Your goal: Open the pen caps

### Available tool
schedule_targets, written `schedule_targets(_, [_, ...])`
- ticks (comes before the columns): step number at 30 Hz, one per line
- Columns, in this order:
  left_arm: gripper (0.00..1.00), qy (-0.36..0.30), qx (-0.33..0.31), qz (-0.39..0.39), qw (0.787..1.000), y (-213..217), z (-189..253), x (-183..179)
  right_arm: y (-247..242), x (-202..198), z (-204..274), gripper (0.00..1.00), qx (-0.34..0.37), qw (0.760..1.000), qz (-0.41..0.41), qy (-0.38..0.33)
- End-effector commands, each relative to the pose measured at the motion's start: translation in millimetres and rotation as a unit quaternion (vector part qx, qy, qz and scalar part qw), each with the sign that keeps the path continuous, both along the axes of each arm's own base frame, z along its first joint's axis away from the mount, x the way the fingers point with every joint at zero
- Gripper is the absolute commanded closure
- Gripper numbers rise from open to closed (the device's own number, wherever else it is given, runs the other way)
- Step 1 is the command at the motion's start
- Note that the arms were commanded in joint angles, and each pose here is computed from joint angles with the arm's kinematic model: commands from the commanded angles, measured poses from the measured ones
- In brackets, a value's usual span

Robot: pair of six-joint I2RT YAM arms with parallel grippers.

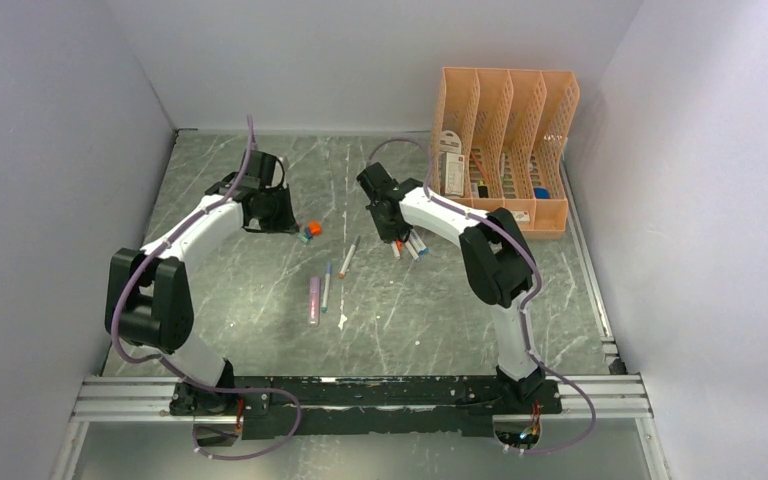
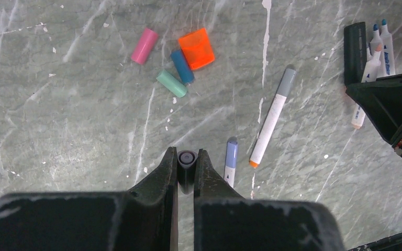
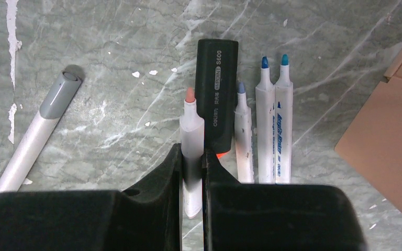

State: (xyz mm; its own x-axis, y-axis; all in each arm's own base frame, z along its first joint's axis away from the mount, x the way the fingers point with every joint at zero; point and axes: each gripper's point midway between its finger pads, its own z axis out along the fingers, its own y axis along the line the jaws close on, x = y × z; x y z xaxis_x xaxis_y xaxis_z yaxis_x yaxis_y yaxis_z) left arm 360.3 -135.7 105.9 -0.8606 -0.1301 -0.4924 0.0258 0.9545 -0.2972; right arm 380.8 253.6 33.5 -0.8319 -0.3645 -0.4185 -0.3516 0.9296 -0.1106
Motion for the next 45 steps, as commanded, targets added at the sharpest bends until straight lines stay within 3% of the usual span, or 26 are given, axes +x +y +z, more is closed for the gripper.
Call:
schedule_targets(1, [0.91,0.005,0.015,-0.004,1.0,4.0,-7.3,-1.2,-3.5,4.9,3.6,0.89,-0.012,1.0,0.001,-0.006])
schedule_targets(14, [0.91,0.019,0.027,-0.001,0.999,4.5,-23.6,8.5,-3.1,3.4,8.3,0.73,-0.004,1.0,0.0,-0.01])
schedule_targets(25, [0.88,0.027,0.064,-0.003,0.998,8.0,-34.7,38.8,-0.3,-19.4,42.7,0.71,0.053,0.998,-0.003,-0.014])
schedule_targets(31, [0.8,0.041,0.073,-0.005,0.997,6.5,-50.5,49.9,15.1,-51.8,49.6,0.67,0.099,0.995,0.016,0.003])
schedule_targets(34, [0.7,0.045,0.074,-0.004,0.996,6.2,-56.4,51.3,22.6,-63.8,51.3,0.66,0.11,0.994,0.025,0.009])
schedule_targets(45, [0.54,0.044,0.063,-0.005,0.997,1.1,-52.6,56.5,49.4,-70.7,50.0,0.65,0.138,0.989,0.039,0.027])
